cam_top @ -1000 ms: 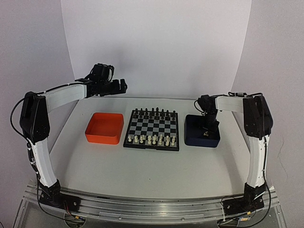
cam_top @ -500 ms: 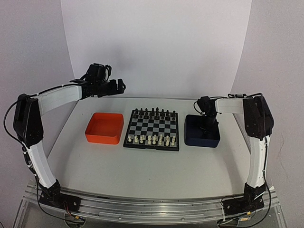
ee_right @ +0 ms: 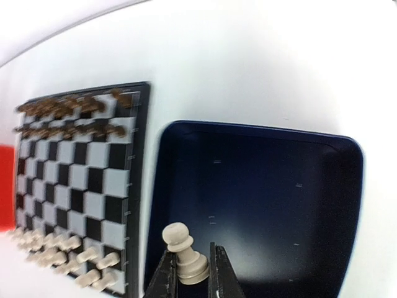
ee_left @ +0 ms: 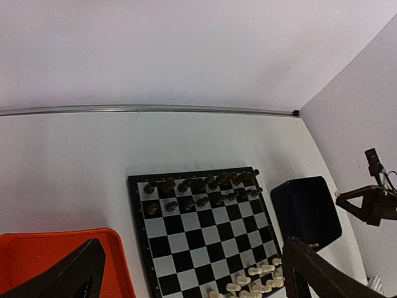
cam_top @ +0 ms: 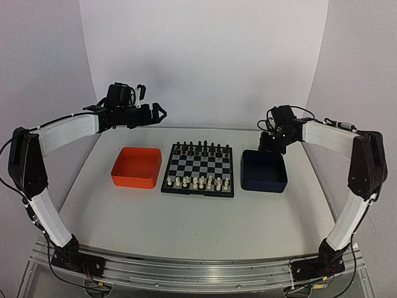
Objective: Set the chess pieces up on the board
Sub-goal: Pick up the chess piece from the storage box, then place the chess piece on the chessboard.
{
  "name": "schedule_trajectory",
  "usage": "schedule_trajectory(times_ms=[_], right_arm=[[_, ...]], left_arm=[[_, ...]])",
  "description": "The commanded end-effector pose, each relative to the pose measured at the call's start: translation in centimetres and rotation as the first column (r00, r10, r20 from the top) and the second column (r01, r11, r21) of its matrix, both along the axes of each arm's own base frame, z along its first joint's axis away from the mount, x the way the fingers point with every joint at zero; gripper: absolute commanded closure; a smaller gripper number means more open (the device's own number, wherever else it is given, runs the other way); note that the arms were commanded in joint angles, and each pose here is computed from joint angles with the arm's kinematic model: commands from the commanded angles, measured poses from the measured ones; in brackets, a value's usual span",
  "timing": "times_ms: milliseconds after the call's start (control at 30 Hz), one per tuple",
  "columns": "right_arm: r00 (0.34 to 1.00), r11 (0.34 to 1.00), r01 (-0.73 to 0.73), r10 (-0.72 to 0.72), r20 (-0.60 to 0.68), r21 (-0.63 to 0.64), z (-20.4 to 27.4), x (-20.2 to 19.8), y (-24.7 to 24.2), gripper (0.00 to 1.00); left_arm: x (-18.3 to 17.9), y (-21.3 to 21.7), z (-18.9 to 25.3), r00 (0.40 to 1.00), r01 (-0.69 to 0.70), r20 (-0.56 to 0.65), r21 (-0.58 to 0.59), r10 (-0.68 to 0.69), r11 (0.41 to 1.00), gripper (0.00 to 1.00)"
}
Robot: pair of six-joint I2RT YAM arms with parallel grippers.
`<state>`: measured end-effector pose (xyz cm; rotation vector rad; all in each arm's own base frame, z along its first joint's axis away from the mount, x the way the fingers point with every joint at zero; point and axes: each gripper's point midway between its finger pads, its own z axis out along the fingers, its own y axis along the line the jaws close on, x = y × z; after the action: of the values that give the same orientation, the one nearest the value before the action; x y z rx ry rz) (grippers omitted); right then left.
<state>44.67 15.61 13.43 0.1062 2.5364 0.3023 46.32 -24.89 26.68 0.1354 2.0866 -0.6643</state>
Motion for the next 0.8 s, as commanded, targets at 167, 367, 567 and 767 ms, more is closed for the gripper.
schedule_trajectory(times_ms=[167,367,567,767], right_arm=[[0.679,0.664,-0.726,0.649,0.344,0.18,9.0,-5.6,16.1,0.95],[0.589,0.564,-0.8,0.674,0.446,0.204,11.1,-6.0,20.4,0.95],[0.603,0.598,-0.782,0.654,0.457,0.177,11.1,-5.1,21.0,0.96],[0.584,0.615,-0.781,0.653,0.482,0.112,11.2,-4.9,21.5,0.96]], left_arm=[[-5.3,-11.1,4.6,0.816,0.553,0.05,-0.357,-0.575,0.753,0.1],[-7.0,-17.1,1.7,0.753,0.612,-0.034,-0.328,-0.657,0.719,0.24],[-7.7,-17.7,1.1,0.741,0.616,-0.043,-0.355,-0.67,0.704,0.34],[-7.5,-17.9,0.6,0.75,0.595,-0.058,-0.377,-0.659,0.71,0.5]])
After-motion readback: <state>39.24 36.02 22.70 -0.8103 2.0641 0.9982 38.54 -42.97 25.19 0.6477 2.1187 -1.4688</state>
